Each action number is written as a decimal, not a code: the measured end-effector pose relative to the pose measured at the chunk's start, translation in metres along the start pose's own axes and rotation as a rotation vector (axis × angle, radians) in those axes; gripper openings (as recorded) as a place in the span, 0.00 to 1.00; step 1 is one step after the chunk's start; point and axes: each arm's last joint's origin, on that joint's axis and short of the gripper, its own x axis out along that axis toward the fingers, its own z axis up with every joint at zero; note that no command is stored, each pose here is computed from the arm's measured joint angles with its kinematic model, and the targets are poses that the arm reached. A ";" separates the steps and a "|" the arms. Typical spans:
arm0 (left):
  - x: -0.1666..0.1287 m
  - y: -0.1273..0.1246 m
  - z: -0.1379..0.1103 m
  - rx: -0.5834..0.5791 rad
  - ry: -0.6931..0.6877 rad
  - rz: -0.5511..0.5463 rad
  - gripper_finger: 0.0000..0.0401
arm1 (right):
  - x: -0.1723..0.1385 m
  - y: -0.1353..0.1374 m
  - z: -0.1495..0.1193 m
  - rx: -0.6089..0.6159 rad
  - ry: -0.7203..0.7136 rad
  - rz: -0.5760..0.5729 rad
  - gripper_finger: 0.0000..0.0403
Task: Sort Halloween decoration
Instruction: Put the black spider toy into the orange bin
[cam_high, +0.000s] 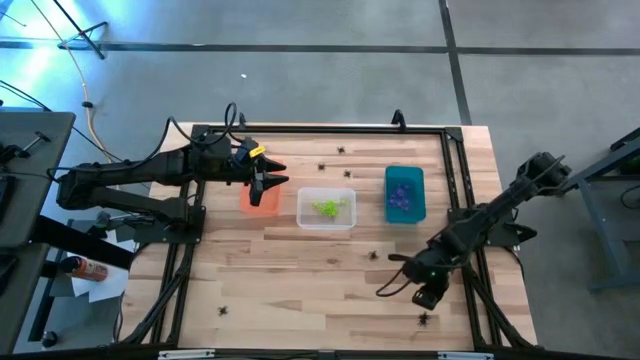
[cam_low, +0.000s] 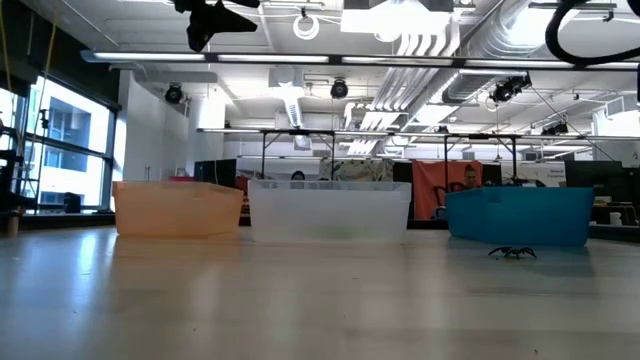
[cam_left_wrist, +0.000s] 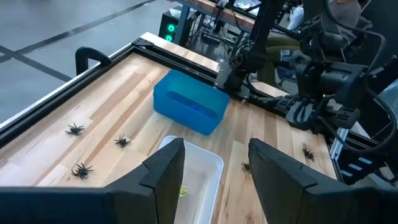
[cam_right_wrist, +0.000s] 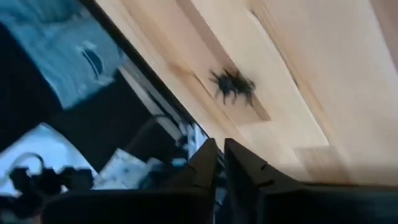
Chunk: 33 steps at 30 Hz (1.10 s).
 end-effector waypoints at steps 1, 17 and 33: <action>0.000 0.000 0.000 0.000 0.000 0.000 0.42 | 0.002 0.000 0.000 0.016 -0.017 0.010 0.08; 0.000 0.000 0.000 -0.001 0.000 0.000 0.42 | 0.012 -0.004 -0.001 0.312 -0.098 0.003 0.30; 0.000 0.000 0.000 -0.001 -0.001 0.003 0.42 | 0.052 -0.013 0.018 0.416 -0.057 -0.112 0.28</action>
